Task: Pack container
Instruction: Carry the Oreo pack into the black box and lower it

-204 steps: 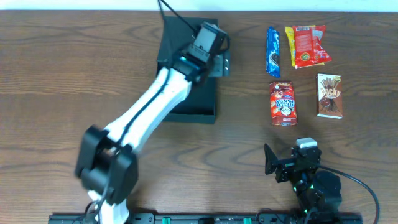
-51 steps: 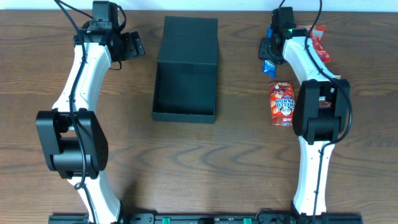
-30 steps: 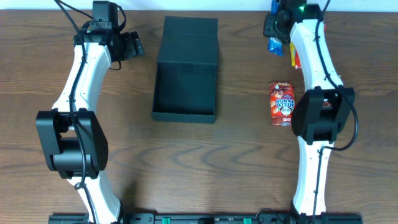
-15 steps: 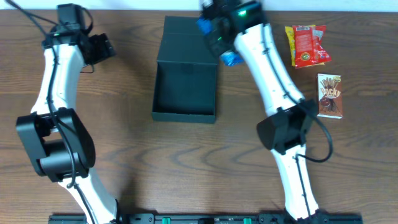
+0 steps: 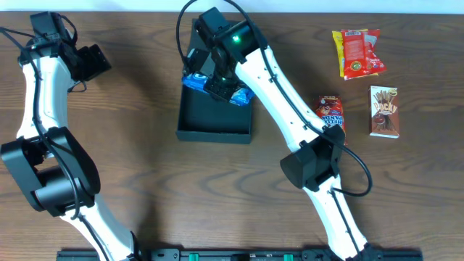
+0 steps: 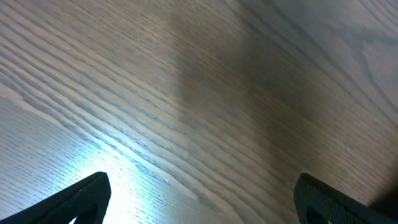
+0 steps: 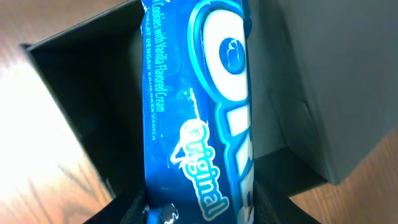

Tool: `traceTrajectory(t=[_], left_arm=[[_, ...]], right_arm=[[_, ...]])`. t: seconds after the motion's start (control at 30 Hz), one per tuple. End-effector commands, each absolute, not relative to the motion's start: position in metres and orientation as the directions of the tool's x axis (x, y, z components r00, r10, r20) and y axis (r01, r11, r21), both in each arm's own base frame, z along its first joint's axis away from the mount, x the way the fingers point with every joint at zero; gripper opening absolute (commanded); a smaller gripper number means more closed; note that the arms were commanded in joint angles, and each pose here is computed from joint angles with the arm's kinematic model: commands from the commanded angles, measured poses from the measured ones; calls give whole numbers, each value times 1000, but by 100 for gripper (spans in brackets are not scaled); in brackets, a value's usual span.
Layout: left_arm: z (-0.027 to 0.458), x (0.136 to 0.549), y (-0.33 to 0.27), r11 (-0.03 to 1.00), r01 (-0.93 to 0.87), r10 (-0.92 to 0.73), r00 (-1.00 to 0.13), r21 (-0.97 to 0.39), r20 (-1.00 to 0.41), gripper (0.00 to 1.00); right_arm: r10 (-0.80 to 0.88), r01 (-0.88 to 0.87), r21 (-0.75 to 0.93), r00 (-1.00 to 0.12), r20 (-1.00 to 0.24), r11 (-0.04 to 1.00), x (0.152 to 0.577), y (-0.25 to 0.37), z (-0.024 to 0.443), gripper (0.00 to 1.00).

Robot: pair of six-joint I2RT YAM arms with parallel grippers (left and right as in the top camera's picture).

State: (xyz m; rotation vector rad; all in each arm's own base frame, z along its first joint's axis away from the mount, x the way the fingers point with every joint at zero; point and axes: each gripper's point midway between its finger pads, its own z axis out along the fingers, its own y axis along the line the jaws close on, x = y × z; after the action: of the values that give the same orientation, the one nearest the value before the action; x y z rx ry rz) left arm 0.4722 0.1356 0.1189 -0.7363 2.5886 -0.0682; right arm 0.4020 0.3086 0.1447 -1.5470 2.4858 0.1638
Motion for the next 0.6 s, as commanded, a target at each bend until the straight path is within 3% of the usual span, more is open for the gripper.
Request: traceTrajectory(t=[0.0, 0.23, 0.57], left_arm=[[111, 469, 133, 877, -453, -478, -790, -159, -385, 95], [111, 469, 133, 879, -450, -475, -792, -157, -385, 95], [111, 469, 133, 879, -450, -474, -792, -157, -385, 95]], right_arm=[[-897, -934, 60, -355, -264, 352, 388, 321, 142, 4], [-918, -944, 218, -301, -260, 248, 360, 329, 116, 4], [-923, -930, 282, -307, -233, 238, 351, 329, 74, 6]])
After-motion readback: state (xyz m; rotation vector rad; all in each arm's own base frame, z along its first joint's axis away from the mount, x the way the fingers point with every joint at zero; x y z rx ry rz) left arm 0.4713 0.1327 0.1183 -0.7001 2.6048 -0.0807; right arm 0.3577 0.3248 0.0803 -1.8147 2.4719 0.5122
